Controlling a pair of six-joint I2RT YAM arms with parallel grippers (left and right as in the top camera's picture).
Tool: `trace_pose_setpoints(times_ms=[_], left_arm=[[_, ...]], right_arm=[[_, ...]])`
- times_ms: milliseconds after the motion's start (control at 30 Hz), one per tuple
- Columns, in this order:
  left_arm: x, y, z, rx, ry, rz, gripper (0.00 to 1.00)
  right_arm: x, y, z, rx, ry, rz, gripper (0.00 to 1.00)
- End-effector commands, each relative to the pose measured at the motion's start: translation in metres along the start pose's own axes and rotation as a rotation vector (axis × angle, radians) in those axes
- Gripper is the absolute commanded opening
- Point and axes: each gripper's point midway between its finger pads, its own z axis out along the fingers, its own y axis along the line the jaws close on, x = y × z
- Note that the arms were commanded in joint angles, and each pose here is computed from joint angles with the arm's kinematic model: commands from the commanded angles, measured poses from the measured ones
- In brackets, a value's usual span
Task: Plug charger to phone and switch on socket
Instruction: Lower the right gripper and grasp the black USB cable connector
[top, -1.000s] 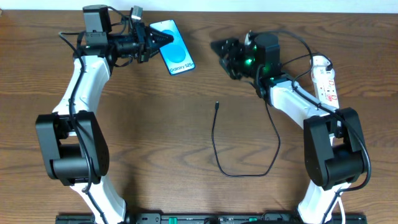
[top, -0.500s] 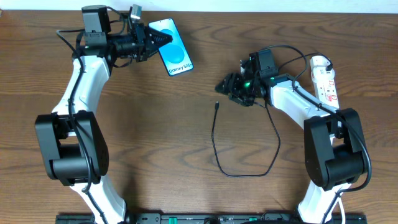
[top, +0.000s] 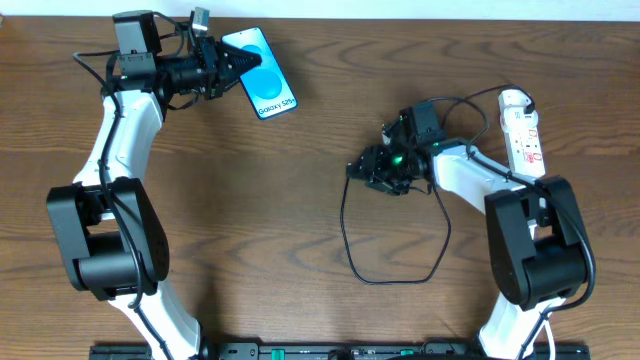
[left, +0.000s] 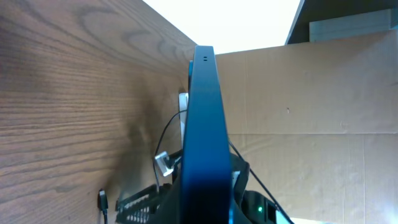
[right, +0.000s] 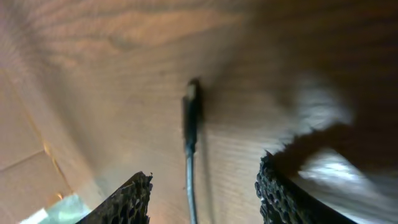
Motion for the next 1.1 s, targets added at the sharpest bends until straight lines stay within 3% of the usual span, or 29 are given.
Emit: trace_pose_setpoints(times_ms=[0, 100, 433, 600, 800, 933, 1067], left_arm=[[0.002, -0.011, -0.002, 0.020, 0.009, 0.032, 0.08], [0.003, -0.010, -0.002, 0.019, 0.010, 0.028, 0.08], [0.003, -0.010, -0.002, 0.018, 0.011, 0.024, 0.07], [0.003, -0.010, -0.002, 0.018, 0.011, 0.024, 0.07], [0.003, -0.010, -0.002, 0.018, 0.011, 0.024, 0.08], [0.003, -0.010, -0.002, 0.019, 0.012, 0.023, 0.07], [0.004, -0.010, -0.002, 0.018, 0.013, 0.011, 0.07]], right_arm=[[0.025, -0.010, 0.017, 0.040, 0.039, 0.031, 0.55], [0.027, -0.010, 0.022, 0.070, 0.023, 0.051, 0.54], [0.016, -0.006, 0.037, 0.147, -0.108, 0.068, 0.38], [0.018, -0.014, 0.049, 0.123, -0.066, 0.108, 0.29], [0.014, -0.014, 0.049, 0.125, -0.084, 0.102, 0.26], [0.015, -0.011, 0.049, 0.109, -0.073, 0.083, 0.01], [0.016, 0.004, 0.046, 0.017, -0.029, -0.009, 0.01]])
